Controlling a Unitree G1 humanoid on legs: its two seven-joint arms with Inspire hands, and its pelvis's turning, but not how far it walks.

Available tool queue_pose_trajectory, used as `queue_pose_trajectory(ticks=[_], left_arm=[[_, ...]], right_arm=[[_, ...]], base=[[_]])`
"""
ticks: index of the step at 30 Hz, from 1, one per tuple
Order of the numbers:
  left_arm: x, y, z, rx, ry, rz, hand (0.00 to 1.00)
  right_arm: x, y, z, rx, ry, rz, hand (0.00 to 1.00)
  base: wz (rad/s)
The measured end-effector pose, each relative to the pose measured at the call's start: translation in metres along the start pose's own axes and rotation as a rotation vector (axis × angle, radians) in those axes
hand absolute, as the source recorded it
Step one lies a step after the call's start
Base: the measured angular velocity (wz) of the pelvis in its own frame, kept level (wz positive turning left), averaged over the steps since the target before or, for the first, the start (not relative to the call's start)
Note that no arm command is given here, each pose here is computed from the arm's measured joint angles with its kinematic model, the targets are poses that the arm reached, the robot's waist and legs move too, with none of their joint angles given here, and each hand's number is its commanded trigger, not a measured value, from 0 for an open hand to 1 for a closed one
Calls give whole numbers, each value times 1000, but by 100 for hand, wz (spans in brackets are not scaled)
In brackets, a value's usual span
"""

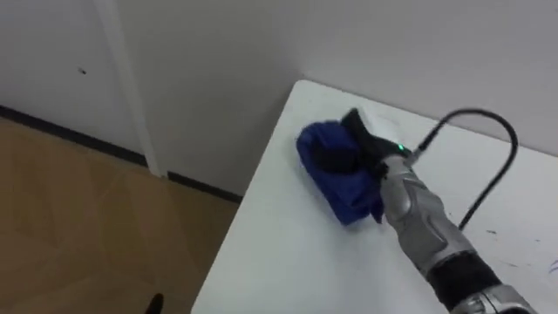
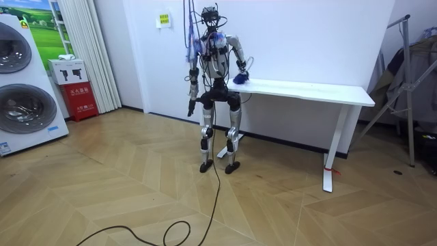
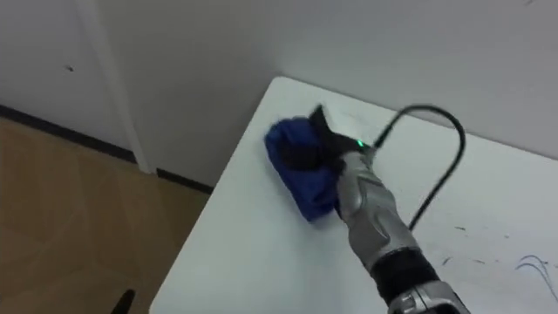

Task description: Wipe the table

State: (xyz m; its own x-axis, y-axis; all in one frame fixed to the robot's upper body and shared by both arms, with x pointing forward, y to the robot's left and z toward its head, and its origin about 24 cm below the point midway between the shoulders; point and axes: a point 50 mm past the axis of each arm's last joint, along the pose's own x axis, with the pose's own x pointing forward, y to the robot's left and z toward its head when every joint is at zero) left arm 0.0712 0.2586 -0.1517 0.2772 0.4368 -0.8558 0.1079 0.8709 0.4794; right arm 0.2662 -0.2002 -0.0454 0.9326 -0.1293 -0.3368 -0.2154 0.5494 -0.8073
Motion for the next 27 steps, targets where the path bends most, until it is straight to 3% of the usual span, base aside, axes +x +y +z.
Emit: queue_pose_trajectory(ticks=[2,4,7,12,17,20,22,24,27], left_arm=[[0,14,-20,-3,44,52,0],[-1,31,-35,1,78,113,0],[0,41,-37,-4,75,146,0],[2,41,-20,-66,17,151,0],[2,12,12,-77,-55,73,0],[1,-7,33,-79,-88,16,0],[-1,-18,42,-69,-101,-17,0],[-4,-29,49,-73,-114,-56,0],[-5,-32,33,-56,-68,-76,0]], right_arm=[[-14,-1,-32,62,71,-75,100],[-36,-11,-86,107,249,-164,100],[-57,-22,-137,148,450,-237,100],[-63,-32,-151,161,518,-274,100],[-26,-32,-102,126,421,-213,100],[-9,-18,-25,-13,139,-90,100],[2,-2,55,-77,-119,-15,100],[7,-4,82,-86,-202,3,100],[10,-9,87,-92,-210,1,100]], base=[[8],[-4],[-6],[-20],[-46],[-44],[-11],[54],[43]])
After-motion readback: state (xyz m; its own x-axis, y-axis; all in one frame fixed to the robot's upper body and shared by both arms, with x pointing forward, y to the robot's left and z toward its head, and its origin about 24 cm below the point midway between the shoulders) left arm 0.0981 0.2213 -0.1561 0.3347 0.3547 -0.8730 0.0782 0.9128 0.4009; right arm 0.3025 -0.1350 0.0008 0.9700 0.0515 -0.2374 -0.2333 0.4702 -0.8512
